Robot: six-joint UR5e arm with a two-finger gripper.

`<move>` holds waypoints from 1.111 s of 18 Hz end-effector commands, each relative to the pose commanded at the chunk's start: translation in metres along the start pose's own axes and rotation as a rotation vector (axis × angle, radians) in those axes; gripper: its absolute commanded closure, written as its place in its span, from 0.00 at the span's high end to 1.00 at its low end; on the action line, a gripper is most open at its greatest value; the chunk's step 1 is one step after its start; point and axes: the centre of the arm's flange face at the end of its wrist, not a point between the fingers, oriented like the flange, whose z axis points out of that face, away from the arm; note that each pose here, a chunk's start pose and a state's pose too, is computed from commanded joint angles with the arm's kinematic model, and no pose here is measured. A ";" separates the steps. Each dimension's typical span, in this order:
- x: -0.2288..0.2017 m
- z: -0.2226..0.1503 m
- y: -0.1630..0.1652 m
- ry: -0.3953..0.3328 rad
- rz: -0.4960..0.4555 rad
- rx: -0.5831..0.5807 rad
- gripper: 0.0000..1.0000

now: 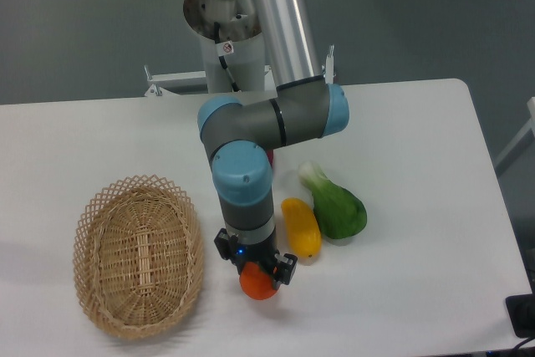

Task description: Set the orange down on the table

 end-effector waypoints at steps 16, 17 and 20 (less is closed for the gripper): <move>0.009 0.010 0.000 -0.005 0.007 -0.027 0.73; 0.009 0.010 0.000 -0.005 0.007 -0.027 0.73; 0.009 0.013 0.001 -0.006 0.008 -0.034 0.73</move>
